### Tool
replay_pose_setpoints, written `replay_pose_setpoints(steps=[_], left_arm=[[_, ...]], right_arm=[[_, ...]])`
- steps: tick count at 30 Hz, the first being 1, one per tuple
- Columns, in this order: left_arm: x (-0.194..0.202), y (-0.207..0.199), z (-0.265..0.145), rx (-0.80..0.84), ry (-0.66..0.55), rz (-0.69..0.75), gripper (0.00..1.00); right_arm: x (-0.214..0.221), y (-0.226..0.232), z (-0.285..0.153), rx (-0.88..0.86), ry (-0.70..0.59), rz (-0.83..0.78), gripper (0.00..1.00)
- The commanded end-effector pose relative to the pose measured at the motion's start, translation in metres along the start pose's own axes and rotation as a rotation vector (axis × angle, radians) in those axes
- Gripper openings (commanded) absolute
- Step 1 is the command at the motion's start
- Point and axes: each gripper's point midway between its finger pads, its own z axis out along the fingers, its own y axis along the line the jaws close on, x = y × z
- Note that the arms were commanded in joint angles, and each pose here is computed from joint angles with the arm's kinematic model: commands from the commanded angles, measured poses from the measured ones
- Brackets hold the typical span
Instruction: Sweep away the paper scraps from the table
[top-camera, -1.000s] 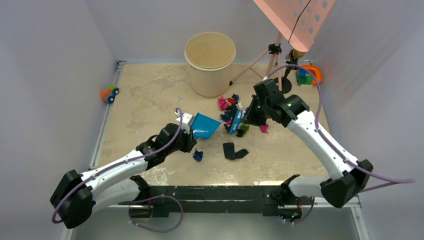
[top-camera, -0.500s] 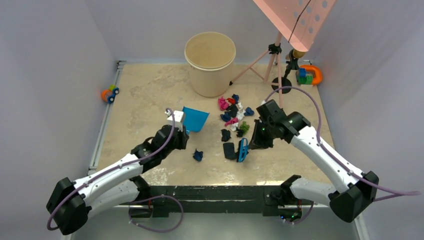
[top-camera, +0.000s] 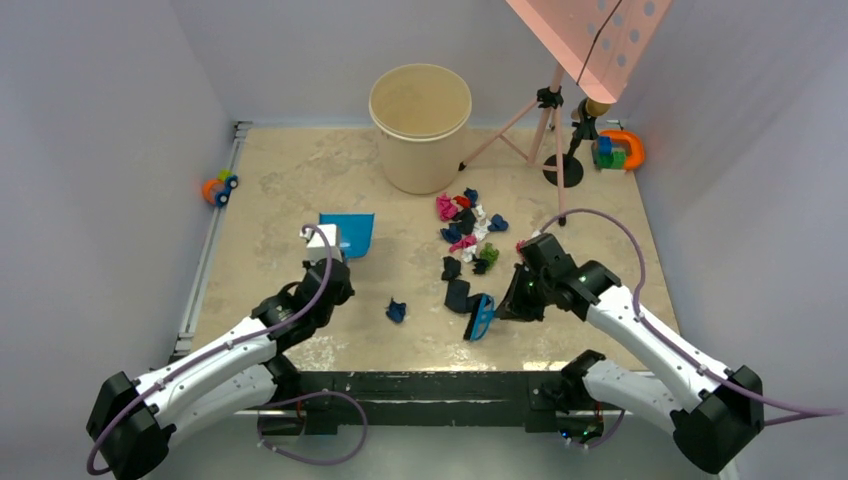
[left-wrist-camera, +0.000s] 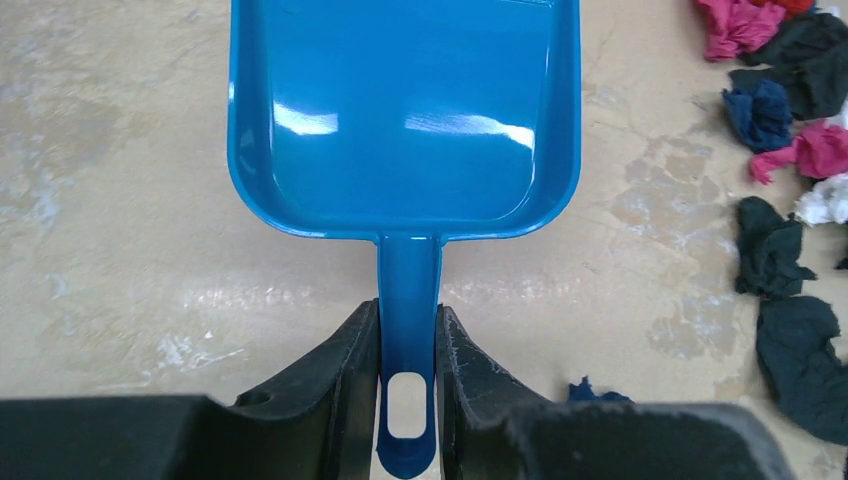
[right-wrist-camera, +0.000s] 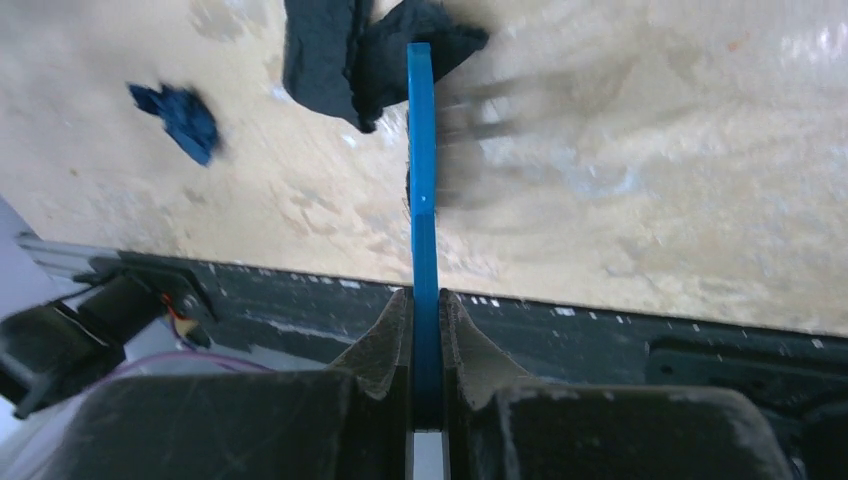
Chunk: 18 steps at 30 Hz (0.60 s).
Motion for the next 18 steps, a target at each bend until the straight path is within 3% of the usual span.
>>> replay_pose_setpoints(steps=[1,6,10,18], left_arm=[[-0.013,0.014,-0.002,-0.096,-0.053,-0.059,0.0],[-0.012,0.01,0.0,-0.084,-0.038,-0.042,0.0],[-0.011,0.01,0.001,-0.096,-0.021,-0.024,0.0],[-0.015,0.027,-0.004,-0.189,-0.041,-0.067,0.0]], right_arm=[[-0.05,0.033,0.0,-0.06,-0.187,0.056,0.0],[-0.107,0.053,-0.02,-0.016,-0.384,0.085,0.0],[-0.134,0.088,-0.054,-0.086,-0.466,-0.008,0.0],[-0.085,0.151,-0.078,-0.352,-0.317,-0.423,0.0]])
